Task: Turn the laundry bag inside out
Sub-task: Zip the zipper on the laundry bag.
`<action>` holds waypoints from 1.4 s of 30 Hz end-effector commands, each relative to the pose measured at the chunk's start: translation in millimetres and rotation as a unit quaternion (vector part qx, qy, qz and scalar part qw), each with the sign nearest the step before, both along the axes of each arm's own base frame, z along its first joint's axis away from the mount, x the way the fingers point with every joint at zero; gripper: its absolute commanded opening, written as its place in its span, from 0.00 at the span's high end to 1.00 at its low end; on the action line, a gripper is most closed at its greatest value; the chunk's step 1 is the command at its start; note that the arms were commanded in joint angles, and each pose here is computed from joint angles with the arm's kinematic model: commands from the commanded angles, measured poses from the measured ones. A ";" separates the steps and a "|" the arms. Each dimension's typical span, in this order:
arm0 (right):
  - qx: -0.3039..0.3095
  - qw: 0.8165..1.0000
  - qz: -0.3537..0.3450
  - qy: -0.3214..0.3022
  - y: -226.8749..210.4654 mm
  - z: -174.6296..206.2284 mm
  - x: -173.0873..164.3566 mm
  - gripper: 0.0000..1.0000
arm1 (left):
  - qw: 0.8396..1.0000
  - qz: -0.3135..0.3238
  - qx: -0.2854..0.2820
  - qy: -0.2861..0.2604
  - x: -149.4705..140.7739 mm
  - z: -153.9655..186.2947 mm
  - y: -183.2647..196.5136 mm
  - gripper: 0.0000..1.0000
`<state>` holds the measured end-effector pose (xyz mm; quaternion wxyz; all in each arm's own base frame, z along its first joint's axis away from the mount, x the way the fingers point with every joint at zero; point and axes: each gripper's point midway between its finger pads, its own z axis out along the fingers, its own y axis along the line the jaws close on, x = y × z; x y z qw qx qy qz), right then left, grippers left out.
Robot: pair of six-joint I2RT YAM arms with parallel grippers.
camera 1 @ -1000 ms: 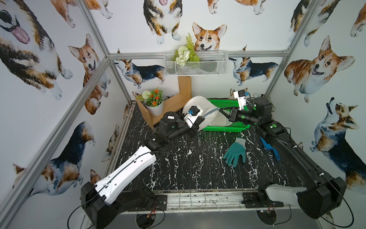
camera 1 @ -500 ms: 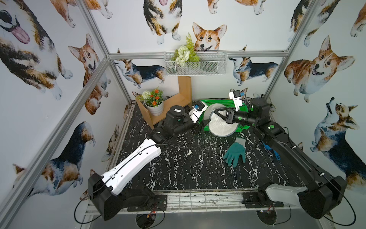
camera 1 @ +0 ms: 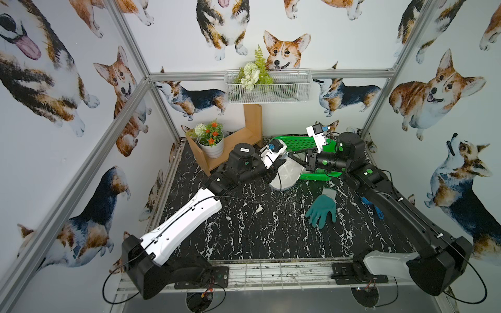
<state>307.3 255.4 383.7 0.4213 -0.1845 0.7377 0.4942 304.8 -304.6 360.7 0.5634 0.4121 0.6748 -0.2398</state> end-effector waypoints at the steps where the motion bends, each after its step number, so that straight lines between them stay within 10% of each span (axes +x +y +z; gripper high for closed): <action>1: 0.005 1.000 0.013 -0.022 2.6 10.1 -3.5 1.00 | 1.000 -0.005 0.001 -0.010 0.2 4.5 -1.8 0.92; 22: 0.009 0.992 -0.126 0.018 -59.7 -8.6 34.1 1.00 | 0.993 0.000 -0.109 -0.043 -15.6 33.5 10.7 1.00; 28: 0.034 0.996 -0.081 0.001 -48.7 9.8 22.0 1.00 | 0.998 0.007 -0.068 -0.014 -6.2 16.2 5.3 0.46; 42: 0.023 1.000 -0.002 -0.005 -17.8 14.5 -6.2 1.00 | 0.998 -0.023 -0.052 -0.009 -3.2 17.9 -10.8 0.43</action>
